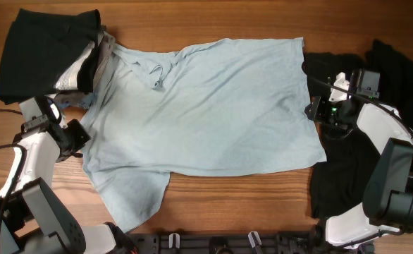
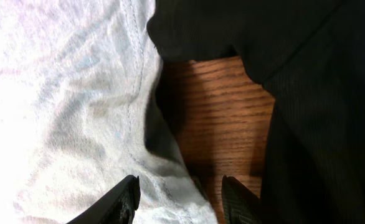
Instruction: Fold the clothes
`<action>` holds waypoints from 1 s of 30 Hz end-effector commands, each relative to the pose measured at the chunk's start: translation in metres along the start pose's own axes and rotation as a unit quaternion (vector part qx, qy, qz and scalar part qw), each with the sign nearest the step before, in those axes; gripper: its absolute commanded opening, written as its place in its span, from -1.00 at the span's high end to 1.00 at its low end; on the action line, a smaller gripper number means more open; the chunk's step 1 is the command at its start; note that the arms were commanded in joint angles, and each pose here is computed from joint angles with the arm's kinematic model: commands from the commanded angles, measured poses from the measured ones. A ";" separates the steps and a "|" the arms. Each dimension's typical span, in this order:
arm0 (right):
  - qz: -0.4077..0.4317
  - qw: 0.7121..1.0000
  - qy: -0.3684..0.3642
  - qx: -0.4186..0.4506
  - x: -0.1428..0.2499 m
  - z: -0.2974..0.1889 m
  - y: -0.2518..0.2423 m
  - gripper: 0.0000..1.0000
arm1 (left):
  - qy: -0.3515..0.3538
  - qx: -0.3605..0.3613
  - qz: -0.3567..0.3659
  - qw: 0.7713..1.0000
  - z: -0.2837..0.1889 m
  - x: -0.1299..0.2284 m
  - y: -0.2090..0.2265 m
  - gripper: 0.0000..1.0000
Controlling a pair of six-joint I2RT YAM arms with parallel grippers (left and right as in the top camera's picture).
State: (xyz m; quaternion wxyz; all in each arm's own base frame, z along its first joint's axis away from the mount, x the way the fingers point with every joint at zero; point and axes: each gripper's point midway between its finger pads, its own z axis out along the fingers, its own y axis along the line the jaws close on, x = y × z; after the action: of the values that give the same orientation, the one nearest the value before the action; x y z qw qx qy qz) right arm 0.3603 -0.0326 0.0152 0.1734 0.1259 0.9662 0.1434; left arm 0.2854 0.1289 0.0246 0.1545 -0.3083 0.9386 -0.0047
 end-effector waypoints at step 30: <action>-0.017 0.999 0.018 -0.022 -0.009 -0.028 0.022 0.91 | -0.042 0.053 -0.002 0.998 -0.041 -0.019 -0.021 0.92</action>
State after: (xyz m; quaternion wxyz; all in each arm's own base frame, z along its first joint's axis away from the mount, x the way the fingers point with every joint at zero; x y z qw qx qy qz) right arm 0.3423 -0.0138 0.0018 0.1094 0.1051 0.9722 0.1782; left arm 0.2836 0.1217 0.0313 0.1552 -0.3073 0.9386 -0.0214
